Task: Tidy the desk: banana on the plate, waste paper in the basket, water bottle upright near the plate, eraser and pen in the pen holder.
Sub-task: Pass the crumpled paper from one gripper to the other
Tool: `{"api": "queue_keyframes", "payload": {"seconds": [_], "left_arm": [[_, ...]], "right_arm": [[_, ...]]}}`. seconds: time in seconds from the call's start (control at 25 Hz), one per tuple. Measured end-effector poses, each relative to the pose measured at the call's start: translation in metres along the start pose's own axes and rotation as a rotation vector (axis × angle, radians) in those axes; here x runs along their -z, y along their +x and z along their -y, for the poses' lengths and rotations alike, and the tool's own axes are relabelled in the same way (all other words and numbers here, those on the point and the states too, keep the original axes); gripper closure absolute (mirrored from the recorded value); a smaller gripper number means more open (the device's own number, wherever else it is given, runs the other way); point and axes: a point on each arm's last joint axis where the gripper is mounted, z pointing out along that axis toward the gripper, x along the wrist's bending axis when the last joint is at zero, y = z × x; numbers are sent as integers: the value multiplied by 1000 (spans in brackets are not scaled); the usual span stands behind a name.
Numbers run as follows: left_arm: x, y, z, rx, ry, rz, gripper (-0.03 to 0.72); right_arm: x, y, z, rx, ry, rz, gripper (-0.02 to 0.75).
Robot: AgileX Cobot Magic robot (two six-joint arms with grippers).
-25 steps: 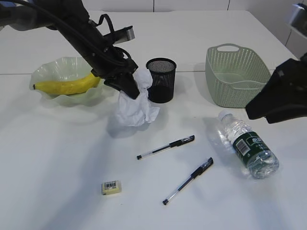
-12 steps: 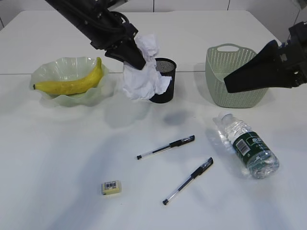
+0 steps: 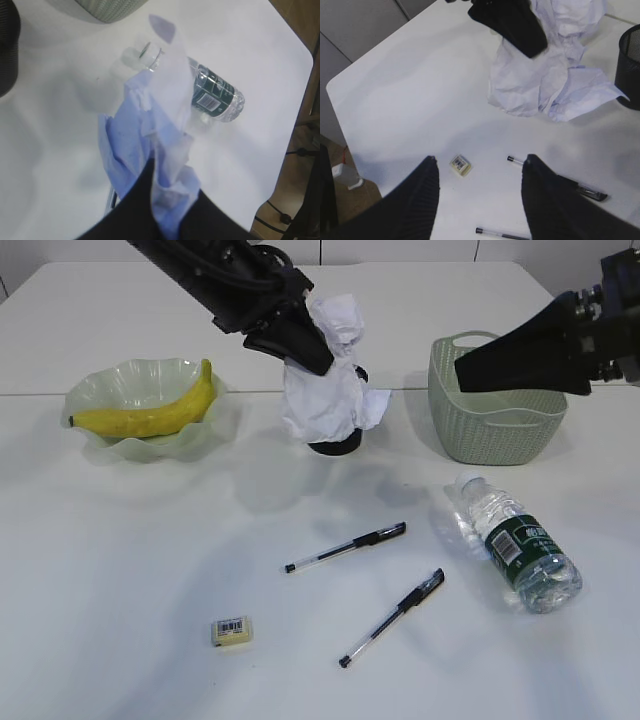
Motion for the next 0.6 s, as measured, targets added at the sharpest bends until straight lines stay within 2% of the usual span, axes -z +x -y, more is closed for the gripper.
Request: {"api": "queue_keyframes", "payload": {"seconds": [0.24,0.6], "left_arm": [[1,-7,-2,1,-17,31,687],[8,-41,-7,-58,-42,69,687]], "right_arm": [[0,-5,-3,27,-33,55,342],[-18,-25,3,-29,-52,21,343]]}}
